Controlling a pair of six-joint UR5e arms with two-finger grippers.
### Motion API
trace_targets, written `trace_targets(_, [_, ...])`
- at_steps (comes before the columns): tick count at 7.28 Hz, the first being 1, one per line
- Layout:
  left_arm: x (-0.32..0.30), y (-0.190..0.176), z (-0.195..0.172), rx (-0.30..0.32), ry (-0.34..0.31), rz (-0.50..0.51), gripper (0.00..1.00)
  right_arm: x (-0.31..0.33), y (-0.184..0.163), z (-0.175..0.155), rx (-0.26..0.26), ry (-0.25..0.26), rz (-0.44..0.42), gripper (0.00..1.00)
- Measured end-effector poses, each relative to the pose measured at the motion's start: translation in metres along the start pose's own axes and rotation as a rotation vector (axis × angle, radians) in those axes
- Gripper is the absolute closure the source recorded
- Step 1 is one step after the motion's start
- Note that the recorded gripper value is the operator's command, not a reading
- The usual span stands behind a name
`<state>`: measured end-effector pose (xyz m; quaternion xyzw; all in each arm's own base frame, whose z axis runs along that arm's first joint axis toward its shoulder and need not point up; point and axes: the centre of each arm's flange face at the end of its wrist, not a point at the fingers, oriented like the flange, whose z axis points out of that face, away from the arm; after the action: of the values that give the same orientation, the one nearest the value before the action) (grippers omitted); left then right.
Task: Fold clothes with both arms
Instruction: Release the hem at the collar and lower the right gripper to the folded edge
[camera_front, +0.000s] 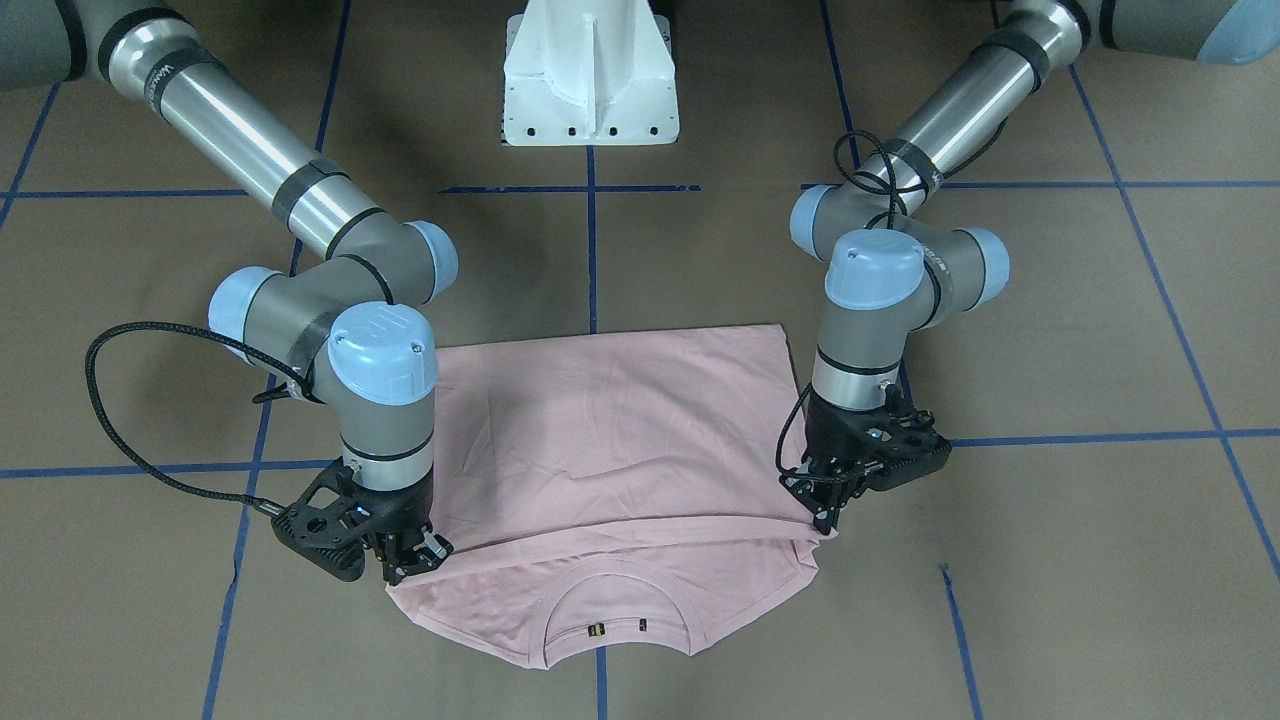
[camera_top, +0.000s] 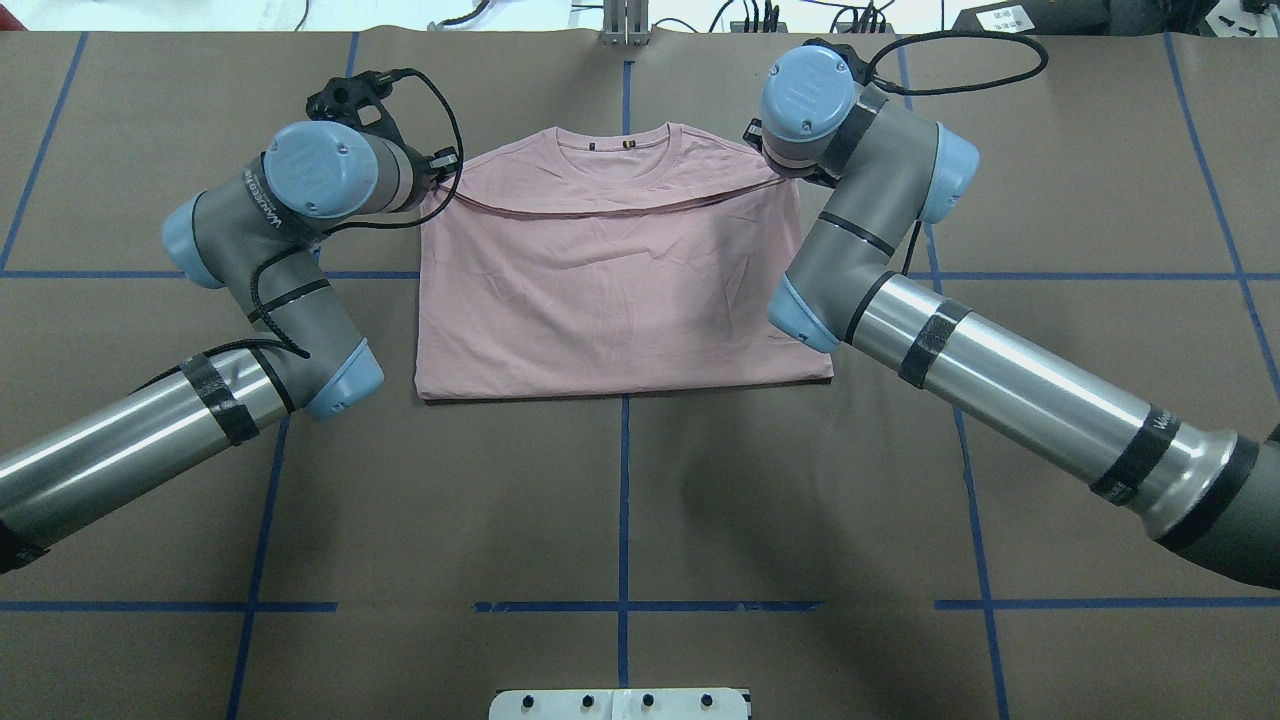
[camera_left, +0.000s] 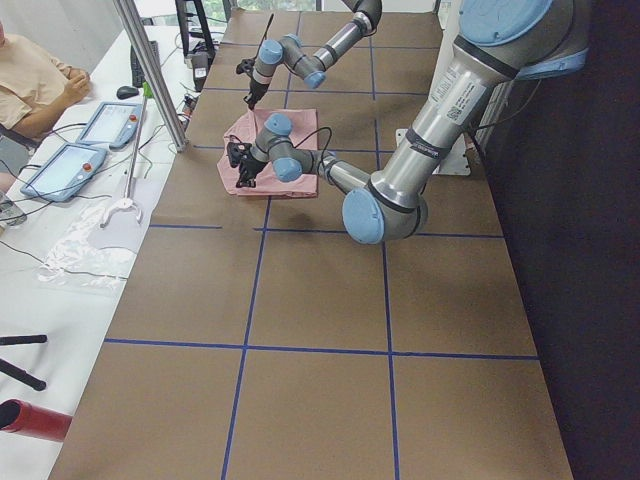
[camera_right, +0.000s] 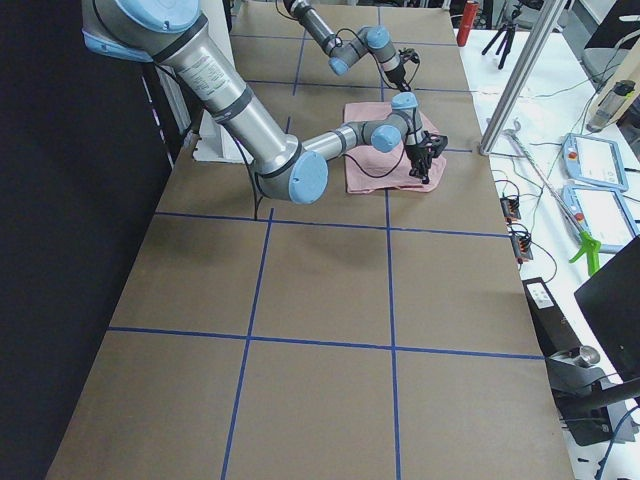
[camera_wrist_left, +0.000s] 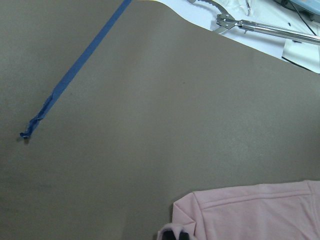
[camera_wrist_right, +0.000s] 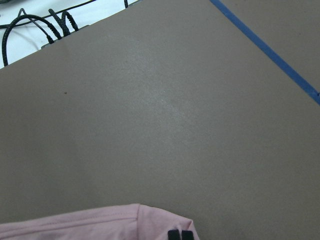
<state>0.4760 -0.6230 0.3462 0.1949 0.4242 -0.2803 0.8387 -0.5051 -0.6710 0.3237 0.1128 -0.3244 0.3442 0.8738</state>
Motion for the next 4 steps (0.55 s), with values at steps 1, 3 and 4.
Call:
trace_targets(1, [0.0, 0.0, 0.0, 0.0, 0.012, -0.001, 0.68, -0.002, 0.0, -0.004, 0.001, -0.009, 0.001, 0.19])
trace_targets(3, [-0.003, 0.0, -0.002, 0.0, 0.035, -0.001, 0.67, -0.008, -0.002, -0.024, 0.002, -0.053, 0.01, 0.16])
trace_targets(4, [-0.003, 0.001, -0.011, -0.018, 0.07, -0.004, 0.67, 0.001, 0.0, -0.04, -0.004, -0.089, 0.019, 0.15])
